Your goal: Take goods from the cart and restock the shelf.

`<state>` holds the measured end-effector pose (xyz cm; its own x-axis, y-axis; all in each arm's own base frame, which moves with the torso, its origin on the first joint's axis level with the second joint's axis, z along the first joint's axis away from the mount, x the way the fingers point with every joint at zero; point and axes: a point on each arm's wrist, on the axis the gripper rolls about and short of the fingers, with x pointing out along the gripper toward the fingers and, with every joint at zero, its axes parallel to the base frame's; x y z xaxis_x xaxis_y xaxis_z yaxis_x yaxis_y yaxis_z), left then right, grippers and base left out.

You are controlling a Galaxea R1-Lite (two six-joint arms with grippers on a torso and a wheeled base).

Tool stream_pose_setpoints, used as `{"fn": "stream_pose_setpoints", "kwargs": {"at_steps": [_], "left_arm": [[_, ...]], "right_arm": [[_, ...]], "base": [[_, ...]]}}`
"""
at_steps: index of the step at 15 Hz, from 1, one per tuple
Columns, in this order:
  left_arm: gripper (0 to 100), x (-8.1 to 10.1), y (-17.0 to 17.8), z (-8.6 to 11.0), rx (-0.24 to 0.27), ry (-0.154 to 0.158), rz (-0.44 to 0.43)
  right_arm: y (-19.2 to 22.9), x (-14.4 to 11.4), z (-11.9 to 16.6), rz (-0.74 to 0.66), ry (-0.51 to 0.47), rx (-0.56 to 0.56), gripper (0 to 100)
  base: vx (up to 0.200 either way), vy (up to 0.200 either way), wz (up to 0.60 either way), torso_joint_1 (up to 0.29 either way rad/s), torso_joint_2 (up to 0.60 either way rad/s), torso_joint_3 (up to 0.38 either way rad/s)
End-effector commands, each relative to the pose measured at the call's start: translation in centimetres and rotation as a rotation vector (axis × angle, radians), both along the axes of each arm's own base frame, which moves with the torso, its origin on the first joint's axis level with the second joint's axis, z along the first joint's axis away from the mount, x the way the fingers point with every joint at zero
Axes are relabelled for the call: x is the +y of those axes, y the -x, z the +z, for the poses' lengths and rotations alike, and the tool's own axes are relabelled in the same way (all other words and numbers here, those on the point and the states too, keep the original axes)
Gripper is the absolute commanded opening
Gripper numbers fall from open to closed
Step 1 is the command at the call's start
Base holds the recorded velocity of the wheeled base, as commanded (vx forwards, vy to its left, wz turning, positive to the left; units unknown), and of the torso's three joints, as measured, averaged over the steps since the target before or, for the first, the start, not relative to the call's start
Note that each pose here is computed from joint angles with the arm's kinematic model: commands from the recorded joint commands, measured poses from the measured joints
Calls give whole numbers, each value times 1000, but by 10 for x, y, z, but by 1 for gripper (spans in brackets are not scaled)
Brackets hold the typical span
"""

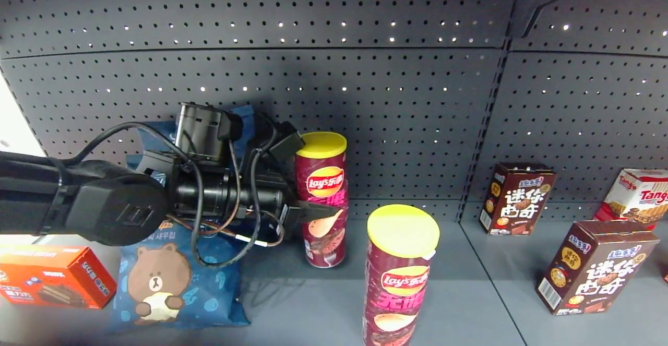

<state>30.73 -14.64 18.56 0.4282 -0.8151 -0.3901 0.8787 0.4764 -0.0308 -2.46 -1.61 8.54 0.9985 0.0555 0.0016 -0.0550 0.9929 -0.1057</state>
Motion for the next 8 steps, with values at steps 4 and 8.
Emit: {"fn": "stream_pose_setpoints", "kwargs": {"at_steps": [4,8], "left_arm": [[0,-22,-37,-3,-83,40,-14],[0,-25,-48,-10,-77,54,-50]], "right_arm": [[0,0,0,3,2,2,100],[0,0,0,3,3,1,100]], "base": [[0,0,0,0,0,0],[0,0,0,0,0,0]]}}
